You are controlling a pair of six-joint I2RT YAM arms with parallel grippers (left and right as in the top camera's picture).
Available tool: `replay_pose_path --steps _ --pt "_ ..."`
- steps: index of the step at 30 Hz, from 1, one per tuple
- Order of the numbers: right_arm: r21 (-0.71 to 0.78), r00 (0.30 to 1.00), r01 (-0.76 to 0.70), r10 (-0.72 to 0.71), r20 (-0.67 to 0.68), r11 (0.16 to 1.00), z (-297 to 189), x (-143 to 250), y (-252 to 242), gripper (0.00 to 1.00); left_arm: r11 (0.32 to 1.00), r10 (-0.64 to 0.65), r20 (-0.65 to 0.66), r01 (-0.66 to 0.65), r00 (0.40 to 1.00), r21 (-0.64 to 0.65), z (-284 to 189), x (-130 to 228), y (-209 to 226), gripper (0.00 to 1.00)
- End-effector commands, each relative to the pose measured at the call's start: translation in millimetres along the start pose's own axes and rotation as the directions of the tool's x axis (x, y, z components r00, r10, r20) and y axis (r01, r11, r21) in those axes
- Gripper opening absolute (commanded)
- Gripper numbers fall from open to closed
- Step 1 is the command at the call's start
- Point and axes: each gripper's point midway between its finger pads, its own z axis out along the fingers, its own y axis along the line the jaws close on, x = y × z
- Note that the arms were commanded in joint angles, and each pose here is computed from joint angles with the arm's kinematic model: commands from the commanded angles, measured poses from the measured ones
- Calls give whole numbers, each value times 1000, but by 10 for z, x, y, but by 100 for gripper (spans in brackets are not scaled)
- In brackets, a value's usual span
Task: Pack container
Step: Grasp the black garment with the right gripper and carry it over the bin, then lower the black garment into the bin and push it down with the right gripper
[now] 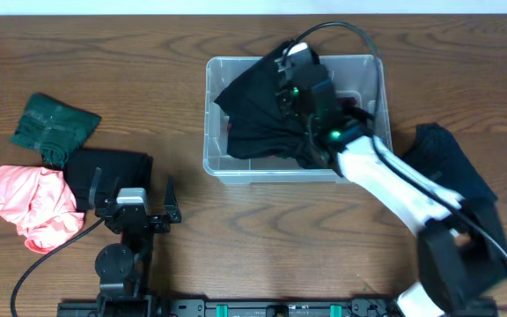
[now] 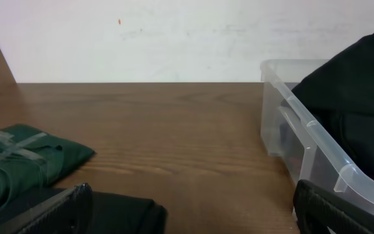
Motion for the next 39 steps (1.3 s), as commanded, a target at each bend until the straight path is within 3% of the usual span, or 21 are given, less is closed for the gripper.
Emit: replay_pose_path --steps 1,3,5,8,11,16,20,26,33,36,39 --pt "6 998 -47 47 -34 999 222 203 7 30 1000 13 -53 -13 999 0 8 162 5 98" --pt "-48 996 -45 41 -76 998 311 372 125 30 1000 12 -53 -12 999 0 8 162 4 98" --pt "-195 992 -55 30 -125 979 324 517 389 29 1000 12 -53 -12 999 0 8 162 4 98" --pt "-543 984 -10 -90 -156 840 84 692 970 26 1000 12 -53 -12 999 0 8 162 4 98" --pt "-632 959 21 -195 -207 774 -74 955 1077 29 1000 12 -53 -12 999 0 8 162 5 98" --pt "-420 896 61 -235 -377 906 45 1330 520 29 1000 13 -53 -13 999 0 8 162 5 98" --pt "-121 897 39 -88 -433 992 171 1311 -67 33 1000 12 -53 -12 999 0 8 162 5 98" --pt "-94 957 20 -46 -286 995 57 745 -155 41 1000 13 -53 -13 999 0 8 162 4 98" --pt "45 999 -34 35 -37 998 -388 -162 -466 37 1000 12 -53 -12 999 0 8 162 4 98" --pt "30 997 -28 30 -64 999 -580 -168 -460 36 1000 12 -53 -12 999 0 8 162 4 98" --pt "-22 975 -12 7 -220 1000 -795 167 -358 35 1000 12 -53 -12 999 0 8 162 5 98"
